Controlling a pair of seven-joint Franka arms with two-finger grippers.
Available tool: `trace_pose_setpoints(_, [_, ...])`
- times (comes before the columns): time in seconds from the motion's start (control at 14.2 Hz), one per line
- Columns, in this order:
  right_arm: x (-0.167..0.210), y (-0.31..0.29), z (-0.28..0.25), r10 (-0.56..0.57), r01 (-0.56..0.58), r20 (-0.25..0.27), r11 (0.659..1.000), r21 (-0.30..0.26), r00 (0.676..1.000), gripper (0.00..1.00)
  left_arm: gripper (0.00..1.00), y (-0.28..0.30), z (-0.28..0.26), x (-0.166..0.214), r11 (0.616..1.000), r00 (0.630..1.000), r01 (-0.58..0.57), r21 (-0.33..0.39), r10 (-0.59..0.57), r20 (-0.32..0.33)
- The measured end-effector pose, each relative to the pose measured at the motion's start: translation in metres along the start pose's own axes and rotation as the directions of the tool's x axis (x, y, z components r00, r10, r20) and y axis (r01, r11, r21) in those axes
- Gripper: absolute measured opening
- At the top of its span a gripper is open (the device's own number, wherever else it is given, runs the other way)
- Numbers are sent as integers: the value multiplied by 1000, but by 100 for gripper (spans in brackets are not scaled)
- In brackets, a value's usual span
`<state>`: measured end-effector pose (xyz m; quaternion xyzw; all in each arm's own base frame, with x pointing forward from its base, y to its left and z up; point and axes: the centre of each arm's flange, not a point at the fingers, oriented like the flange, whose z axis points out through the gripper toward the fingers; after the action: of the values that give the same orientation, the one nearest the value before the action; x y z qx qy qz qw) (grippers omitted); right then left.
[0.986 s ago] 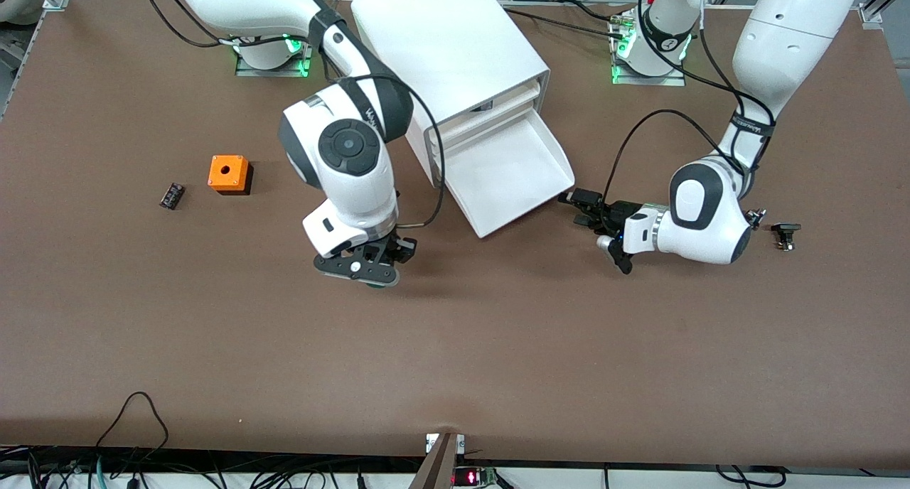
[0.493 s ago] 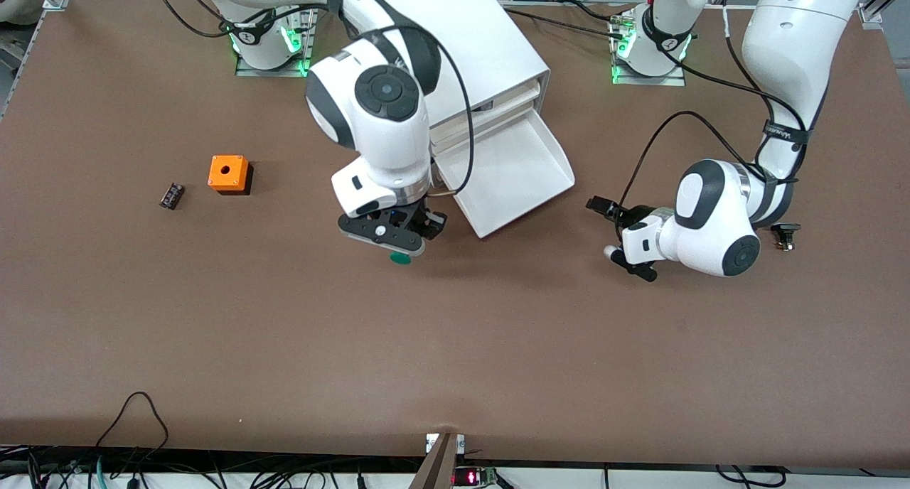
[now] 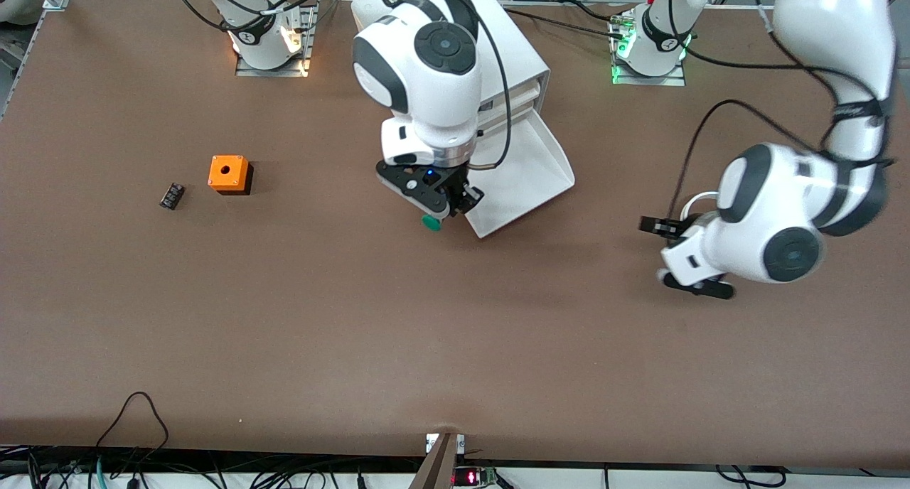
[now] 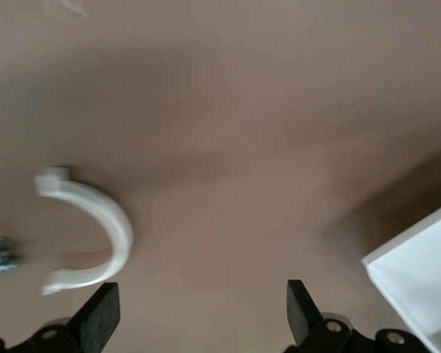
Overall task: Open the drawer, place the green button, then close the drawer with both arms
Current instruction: 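Carry the green button to the drawer while the left gripper withdraws, then lower the green button into the open drawer with the right gripper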
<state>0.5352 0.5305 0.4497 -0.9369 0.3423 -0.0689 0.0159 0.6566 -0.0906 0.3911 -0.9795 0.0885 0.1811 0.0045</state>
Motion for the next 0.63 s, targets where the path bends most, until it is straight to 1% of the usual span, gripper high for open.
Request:
trace_pose_setpoints(0.07, [-9, -3, 0, 58, -58, 18, 998, 15, 998, 41, 100, -9, -34, -6, 999, 999, 17, 28, -15, -49])
trace_pose_setpoints(0.21, [-28, -9, 7, 152, -154, 52, 987, 39, 987, 41, 100, -24, -86, -18, 998, 989, 46, 34, -40, -145])
trace_pose_setpoints(0.35, [-51, -15, 25, 218, -222, 77, 974, 36, 973, 41, 100, -34, -128, -31, 997, 970, 67, 28, -59, -237])
trace_pose_setpoints(0.42, [-62, -17, 36, 247, -250, 98, 968, 28, 964, 41, 100, -36, -145, -37, 997, 957, 73, 30, -62, -282])
trace_pose_setpoints(0.49, [-72, -19, 46, 271, -275, 120, 961, 16, 955, 41, 100, -37, -157, -41, 996, 946, 82, 41, -64, -318])
trace_pose_setpoints(0.63, [-85, -21, 65, 309, -313, 143, 950, 1, 940, 41, 100, -44, -163, -44, 993, 938, 100, 59, -75, -339])
